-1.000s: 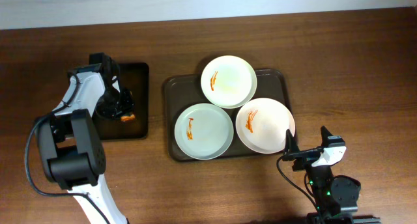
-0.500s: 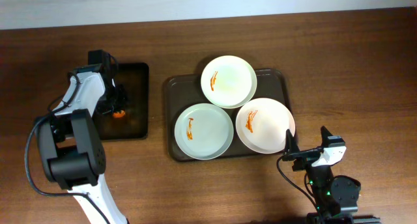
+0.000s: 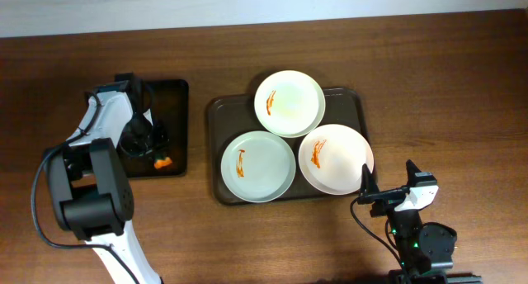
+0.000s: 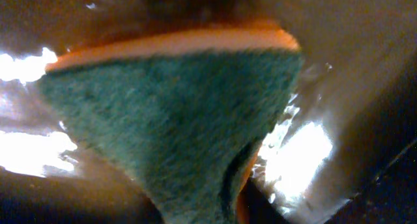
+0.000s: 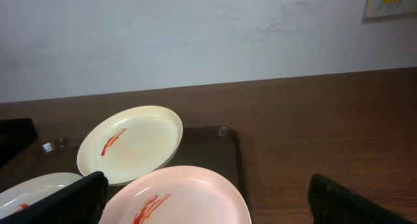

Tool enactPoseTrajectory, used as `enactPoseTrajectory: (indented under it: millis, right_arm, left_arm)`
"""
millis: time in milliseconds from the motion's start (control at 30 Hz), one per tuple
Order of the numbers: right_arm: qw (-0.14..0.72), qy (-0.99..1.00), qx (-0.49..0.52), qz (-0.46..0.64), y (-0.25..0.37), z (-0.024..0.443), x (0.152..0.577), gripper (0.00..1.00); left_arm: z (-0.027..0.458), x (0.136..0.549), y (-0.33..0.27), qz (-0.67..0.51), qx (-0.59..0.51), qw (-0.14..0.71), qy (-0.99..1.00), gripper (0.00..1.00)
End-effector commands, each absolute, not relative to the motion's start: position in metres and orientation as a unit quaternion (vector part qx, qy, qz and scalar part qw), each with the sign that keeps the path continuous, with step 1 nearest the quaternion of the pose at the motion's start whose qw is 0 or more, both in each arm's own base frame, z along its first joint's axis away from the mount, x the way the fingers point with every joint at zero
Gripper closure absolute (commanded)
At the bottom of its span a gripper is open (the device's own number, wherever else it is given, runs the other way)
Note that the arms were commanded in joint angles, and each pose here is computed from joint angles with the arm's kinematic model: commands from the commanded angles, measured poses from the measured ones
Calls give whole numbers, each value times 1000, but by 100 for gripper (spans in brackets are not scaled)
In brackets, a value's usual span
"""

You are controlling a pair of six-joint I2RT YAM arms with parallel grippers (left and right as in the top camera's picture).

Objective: Clean dirty plates on tray and stack at the side
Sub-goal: 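Reach the left gripper into the black tray and grasp the green-orange sponge, then lift the sponge with the left gripper out of the black tray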

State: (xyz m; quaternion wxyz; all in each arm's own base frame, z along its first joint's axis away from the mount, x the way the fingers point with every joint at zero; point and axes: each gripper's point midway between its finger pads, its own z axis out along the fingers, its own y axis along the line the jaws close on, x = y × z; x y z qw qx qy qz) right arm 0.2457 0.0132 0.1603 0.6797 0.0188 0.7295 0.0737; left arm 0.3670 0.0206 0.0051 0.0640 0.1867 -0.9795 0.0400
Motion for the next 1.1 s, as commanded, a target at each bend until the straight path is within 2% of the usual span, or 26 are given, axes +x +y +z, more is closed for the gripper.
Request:
enactPoseTrajectory:
  millis: [0,67,133,200,267,300,367,400,433,533,567,600,633,667,700,767,867,933,1000,1067]
  right_arm:
    - [678,731,17,75,14,158,246,2]
    - [678,731,17,75,14,158,246,2]
    - [678,731,17,75,14,158,246,2]
    - [678,731,17,75,14,158,246,2]
    - [678,731,17,75,14,158,246,2]
    - [678,731,17,75,14,158,246,2]
    - [678,731,17,75,14,158,246,2]
    - [678,731,17,75,14,158,246,2]
    - [678,731,17,75,14,158,246,2]
    - [678,731,17,75,14,158,246,2]
    - [678,731,17,75,14,158,246,2]
    - [678,731,17,75,14,158,246,2]
    - [678,731,17,75,14,158,246,2]
    - [678,731,17,75,14,158,246,2]
    - [678,731,17,75,14,158,246,2]
    - [678,731,17,75,14,158,246,2]
    - [678,731,17,75,14,158,246,2]
    - [678,731,17,75,14,158,246,2]
    - [678,731,17,75,14,158,246,2]
    - [678,731,17,75,14,158,246,2]
  left_arm:
    - [-1,383,32,17,182,32,-983,4]
    - [-1,401,54,-38,182,-15,-982,4]
    - [0,422,56,-33,183,-56,-981,10]
    - [1,429,56,-32,184,-70,-980,40]
    - [0,428,57,-32,184,-69,-980,93]
    - [0,428,57,-32,184,-68,-980,100]
    - [0,426,56,-32,184,-64,-980,99]
    - [0,424,55,-29,183,-58,-981,21]
    - [-1,421,54,-29,183,-53,-981,0]
    - [-2,396,51,-32,182,-3,-983,0]
    - [-2,392,51,-33,182,7,-983,3]
    - [-2,387,50,-33,181,16,-983,14]
    - [-2,383,50,-34,181,24,-983,41]
    - [-2,383,50,-34,180,25,-983,51]
    - [-2,383,50,-34,181,24,-983,60]
    - [-2,385,50,-34,181,20,-983,67]
    - [-1,387,40,-5,182,21,-983,98]
    - [9,399,16,69,182,13,-981,100]
    - [47,430,-22,195,173,-15,-965,100]
    - [88,454,-29,227,161,-54,-959,100]
